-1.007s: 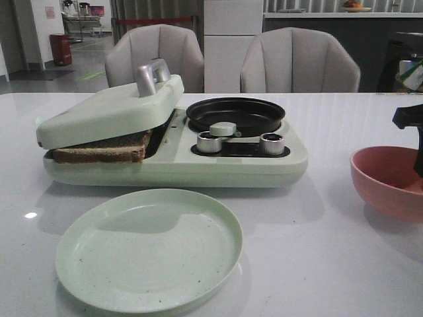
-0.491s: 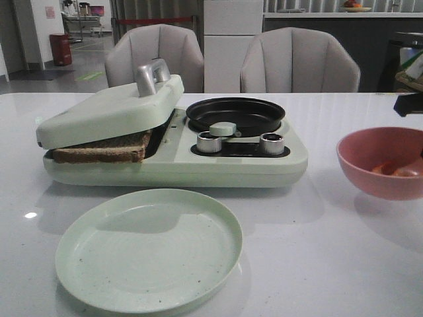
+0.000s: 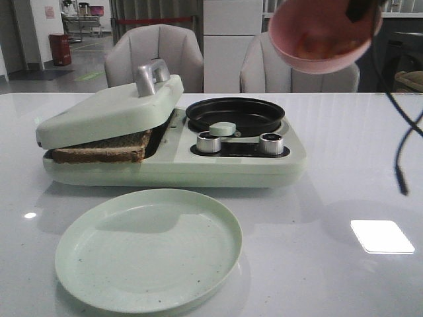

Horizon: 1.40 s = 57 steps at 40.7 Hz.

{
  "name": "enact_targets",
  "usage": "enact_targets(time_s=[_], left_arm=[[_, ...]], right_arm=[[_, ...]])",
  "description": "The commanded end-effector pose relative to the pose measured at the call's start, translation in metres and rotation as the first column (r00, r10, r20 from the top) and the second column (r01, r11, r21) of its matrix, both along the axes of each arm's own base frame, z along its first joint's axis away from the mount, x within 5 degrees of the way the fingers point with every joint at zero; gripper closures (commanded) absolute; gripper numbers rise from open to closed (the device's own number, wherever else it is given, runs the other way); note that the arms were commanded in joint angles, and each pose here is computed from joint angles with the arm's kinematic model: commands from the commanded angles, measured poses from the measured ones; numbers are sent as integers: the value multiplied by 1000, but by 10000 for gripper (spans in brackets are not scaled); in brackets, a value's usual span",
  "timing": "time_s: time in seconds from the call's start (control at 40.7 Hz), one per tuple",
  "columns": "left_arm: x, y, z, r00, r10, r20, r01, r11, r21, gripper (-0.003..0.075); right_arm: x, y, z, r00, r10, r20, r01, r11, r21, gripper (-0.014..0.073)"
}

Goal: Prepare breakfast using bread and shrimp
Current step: 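Lift the pink bowl over the frying pan and tip the shrimp in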

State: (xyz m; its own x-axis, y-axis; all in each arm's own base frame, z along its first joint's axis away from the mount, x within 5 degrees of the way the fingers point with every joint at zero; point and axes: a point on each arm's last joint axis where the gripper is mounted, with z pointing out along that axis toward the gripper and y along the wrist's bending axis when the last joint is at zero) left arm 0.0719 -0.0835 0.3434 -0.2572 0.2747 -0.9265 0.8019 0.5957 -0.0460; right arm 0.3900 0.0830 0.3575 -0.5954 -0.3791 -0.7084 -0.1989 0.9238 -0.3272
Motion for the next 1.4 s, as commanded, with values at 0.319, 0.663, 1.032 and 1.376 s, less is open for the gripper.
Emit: enact_targets(time_s=[0.319,0.663,1.032,1.376], left_arm=[[2,0,15,998,28,50,-24,997,-79,620],[2,0,15,998,28,51,-24,997,-78,620],[2,0,14,998,27,50,-23,997,-76,620],[2,0,14,998,28,52,-24,997,-73,620]], right_arm=[[24,99,20,894,95,437,129,881,-455,550],[27,133,0,803,141,579,289,757,-586,550],[22,127,22,810,145,568,347,662,-665,550],[20,126,53,782,155,604,380,650,-658,550]])
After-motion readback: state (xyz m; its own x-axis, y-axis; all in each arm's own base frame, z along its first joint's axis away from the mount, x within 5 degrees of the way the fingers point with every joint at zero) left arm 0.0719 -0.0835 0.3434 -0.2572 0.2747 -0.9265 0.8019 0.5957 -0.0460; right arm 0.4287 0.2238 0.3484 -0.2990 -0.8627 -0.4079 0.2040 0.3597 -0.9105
